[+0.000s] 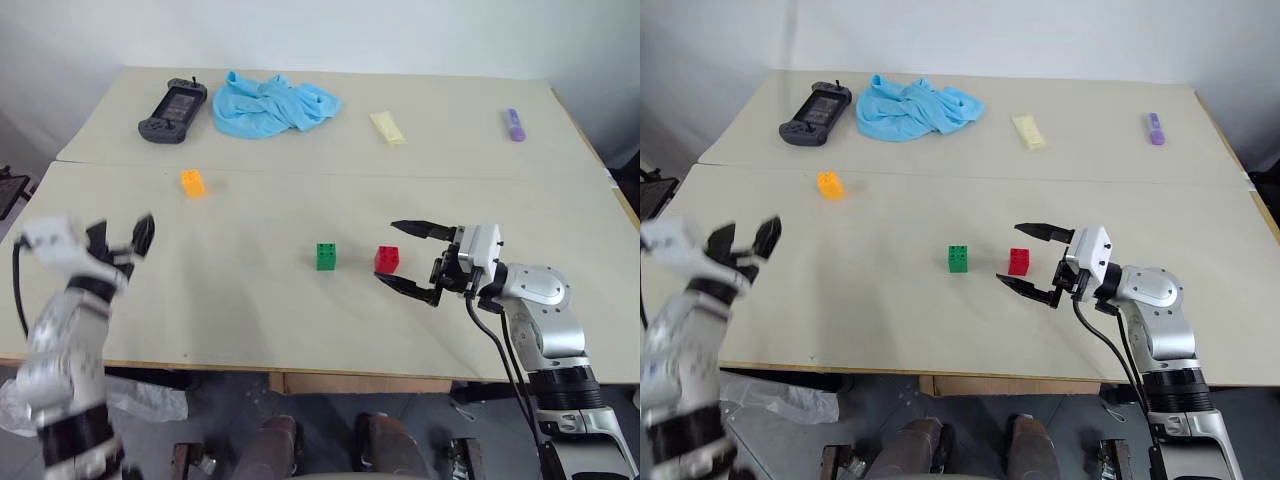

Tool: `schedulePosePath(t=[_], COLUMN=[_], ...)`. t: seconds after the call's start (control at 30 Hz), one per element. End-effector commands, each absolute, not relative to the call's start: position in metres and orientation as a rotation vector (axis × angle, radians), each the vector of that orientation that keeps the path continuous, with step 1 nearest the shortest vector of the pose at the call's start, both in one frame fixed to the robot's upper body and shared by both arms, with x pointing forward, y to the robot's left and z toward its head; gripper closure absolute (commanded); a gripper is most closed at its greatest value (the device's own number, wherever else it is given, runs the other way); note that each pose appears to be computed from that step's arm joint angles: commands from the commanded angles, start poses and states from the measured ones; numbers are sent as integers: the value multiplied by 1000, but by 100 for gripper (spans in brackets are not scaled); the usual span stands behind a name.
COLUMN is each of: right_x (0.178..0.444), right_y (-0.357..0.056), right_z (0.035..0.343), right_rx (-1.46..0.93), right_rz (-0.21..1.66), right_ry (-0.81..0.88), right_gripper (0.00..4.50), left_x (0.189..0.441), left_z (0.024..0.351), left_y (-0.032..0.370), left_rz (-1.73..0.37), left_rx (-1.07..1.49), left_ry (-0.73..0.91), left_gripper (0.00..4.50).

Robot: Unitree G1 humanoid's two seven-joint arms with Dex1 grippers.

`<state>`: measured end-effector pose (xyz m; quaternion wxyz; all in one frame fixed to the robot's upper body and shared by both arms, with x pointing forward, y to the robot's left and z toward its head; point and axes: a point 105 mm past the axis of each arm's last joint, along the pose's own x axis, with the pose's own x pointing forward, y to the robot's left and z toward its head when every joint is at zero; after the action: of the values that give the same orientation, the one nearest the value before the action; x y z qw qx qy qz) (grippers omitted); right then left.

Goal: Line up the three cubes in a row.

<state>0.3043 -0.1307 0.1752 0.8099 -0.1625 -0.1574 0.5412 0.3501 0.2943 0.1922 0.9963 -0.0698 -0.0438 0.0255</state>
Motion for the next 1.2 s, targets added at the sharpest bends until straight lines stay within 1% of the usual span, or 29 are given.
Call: schedulePosePath(t=[0.03, 0.07, 0.2, 0.27, 0.33, 0.57, 0.8, 0.87, 0.93, 0.97, 1.13, 1.17, 1.2], right_x=[300, 300, 299, 300, 298, 294, 292, 291, 291, 291, 291, 291, 291], right_y=[-126, -124, -120, -120, -121, -122, -119, -119, -119, -119, -119, -120, -120], right_z=[182, 181, 182, 183, 182, 182, 182, 181, 181, 181, 182, 182, 181], right_rx=[-353, -349, -344, -344, -340, -332, -324, -322, -322, -321, -317, -317, -316], right_rz=[1167, 1175, 1178, 1166, 1161, 1153, 1148, 1146, 1142, 1140, 1124, 1120, 1116], right_ry=[-369, -366, -372, -375, -372, -362, -362, -359, -356, -356, -363, -363, -362], right_gripper=[0, 0, 0, 0, 0, 0, 0, 0, 0, 0, 0, 0, 0], left_x=[385, 396, 423, 432, 440, 458, 466, 467, 468, 468, 470, 470, 470], left_z=[180, 178, 172, 171, 173, 169, 178, 178, 178, 177, 180, 182, 183], left_y=[283, 282, 279, 280, 275, 263, 270, 269, 268, 267, 266, 266, 267], left_rz=[102, 131, 188, 218, 204, 140, 162, 155, 149, 148, 143, 142, 135], left_rx=[-73, -62, -56, -44, -41, -4, 7, 17, 25, 27, 34, 35, 34], left_ry=[55, 83, 133, 134, 124, 132, 106, 105, 106, 107, 103, 99, 94], left_gripper=[11, 11, 11, 11, 11, 11, 11, 46, 94, 133, 290, 305, 305])
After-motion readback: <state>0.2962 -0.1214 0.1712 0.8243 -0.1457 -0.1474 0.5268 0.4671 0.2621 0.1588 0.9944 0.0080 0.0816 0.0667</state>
